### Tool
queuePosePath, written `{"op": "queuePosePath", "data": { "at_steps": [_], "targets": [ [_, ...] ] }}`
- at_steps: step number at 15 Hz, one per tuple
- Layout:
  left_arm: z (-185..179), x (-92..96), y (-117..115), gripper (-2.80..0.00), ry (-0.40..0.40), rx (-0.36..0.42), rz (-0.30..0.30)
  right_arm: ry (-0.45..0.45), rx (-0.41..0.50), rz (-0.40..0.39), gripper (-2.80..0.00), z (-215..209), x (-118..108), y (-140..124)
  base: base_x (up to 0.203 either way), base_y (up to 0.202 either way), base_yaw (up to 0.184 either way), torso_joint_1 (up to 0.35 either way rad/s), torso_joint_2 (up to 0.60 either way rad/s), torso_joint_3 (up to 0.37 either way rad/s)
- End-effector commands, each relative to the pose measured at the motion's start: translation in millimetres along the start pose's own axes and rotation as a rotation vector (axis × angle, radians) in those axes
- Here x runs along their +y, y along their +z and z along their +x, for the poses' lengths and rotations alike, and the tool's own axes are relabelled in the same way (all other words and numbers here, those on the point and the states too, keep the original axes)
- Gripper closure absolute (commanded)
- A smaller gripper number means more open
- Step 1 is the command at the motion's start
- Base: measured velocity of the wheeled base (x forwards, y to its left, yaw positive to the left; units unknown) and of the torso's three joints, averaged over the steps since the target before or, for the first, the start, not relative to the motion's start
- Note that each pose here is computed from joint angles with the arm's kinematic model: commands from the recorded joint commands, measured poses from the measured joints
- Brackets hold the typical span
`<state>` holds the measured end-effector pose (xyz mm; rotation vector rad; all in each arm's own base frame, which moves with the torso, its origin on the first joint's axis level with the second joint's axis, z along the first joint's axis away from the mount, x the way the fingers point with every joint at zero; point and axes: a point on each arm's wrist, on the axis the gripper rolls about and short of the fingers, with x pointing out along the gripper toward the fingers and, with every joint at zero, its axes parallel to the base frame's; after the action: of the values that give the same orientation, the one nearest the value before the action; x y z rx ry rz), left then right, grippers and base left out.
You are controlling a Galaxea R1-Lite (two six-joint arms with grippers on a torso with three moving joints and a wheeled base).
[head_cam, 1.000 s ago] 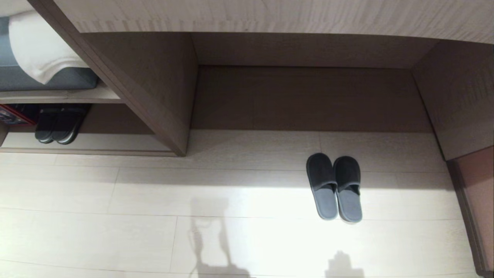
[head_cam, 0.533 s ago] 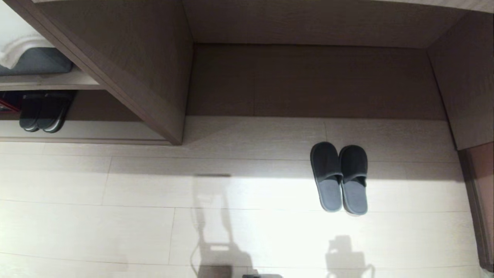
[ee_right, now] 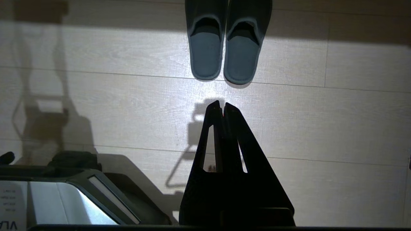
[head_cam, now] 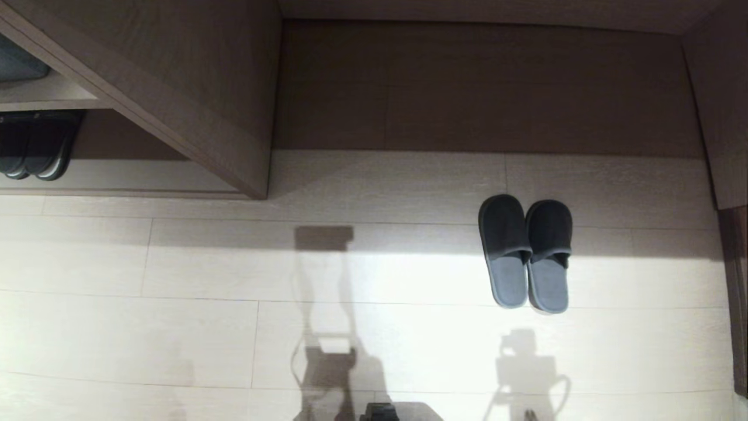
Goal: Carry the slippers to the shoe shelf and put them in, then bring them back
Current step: Pick up the slippers on the floor
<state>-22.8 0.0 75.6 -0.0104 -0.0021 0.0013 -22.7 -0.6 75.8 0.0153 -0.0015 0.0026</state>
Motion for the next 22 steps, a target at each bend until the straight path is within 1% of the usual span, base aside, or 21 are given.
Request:
{"op": "queuePosePath", "data": {
  "at_steps": [1,22],
  "targets": [
    [0.0,0.0,0.0,0.0,0.0,0.001,0.0,0.002,0.002,-0.002,0.0,0.1,0.1,0.1,0.0,0.0,0.0,0.002,0.01,-0.193],
    [0.0,0.0,0.0,0.0,0.002,0.001,0.0,-0.004,0.0,0.0,0.0,0.1,0.0,0.2,0.0,0.0,0.0,0.002,0.0,-0.195]
  ]
}}
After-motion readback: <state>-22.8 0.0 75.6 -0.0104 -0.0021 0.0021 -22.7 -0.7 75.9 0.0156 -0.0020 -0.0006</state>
